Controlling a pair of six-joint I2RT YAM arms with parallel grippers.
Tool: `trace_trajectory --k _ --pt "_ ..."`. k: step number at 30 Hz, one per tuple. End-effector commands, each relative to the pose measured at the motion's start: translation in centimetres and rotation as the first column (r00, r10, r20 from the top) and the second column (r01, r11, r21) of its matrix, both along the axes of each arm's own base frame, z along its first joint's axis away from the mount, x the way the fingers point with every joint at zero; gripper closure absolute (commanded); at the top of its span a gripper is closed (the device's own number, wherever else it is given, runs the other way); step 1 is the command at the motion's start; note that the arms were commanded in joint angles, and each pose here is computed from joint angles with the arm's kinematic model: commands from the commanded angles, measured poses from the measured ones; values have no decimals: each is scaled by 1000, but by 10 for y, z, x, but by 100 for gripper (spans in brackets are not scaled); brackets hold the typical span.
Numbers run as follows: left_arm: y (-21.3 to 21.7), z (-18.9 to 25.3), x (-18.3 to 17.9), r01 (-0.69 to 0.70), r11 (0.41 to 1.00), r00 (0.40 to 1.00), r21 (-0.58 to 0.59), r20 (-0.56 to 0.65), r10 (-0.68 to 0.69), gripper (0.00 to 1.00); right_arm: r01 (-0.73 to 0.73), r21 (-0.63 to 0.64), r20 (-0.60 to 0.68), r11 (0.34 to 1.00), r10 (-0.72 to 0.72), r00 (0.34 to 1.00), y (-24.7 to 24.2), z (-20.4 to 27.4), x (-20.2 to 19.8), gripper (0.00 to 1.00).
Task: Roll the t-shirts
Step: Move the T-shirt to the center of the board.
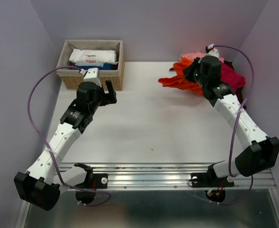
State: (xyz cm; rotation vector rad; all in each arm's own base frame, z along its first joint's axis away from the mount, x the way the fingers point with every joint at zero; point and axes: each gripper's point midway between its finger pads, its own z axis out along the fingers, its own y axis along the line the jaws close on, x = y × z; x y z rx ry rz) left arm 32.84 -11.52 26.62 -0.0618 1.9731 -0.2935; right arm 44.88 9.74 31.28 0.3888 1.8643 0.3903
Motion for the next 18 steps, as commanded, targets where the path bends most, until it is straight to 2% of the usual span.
trace_trajectory --k 1,5,9,10,12,13,14,16,18 --pt "5 17 4 -50 998 997 -41 55 52 1 -189 63 8 980 189 982 75 -7 -29 99" --pt "7 18 7 -77 996 995 -51 58 80 1 -404 64 -54 913 407 912 173 -41 -73 99" --pt "18 17 9 -154 987 987 -53 47 157 1 -510 78 -154 857 515 843 222 -86 -97 99" --pt "20 17 10 -167 985 985 -54 43 169 1 -517 89 -172 852 524 834 225 -93 -99 93" --pt "21 16 10 -174 983 984 -52 39 176 1 -505 71 -197 860 508 839 221 -104 -97 65" --pt "20 15 10 -168 985 985 -51 35 170 1 -495 28 -212 868 490 846 214 -107 -97 44" --pt "19 15 11 -155 987 987 -43 36 157 1 -465 -11 -213 885 453 866 205 -107 -93 33" --pt "10 10 12 -113 993 993 -36 13 113 1 -363 -95 -207 927 338 918 172 -104 -76 23" --pt "-2 1 14 -60 998 998 -17 -22 60 1 -239 -73 -213 968 219 952 115 -101 -49 20"
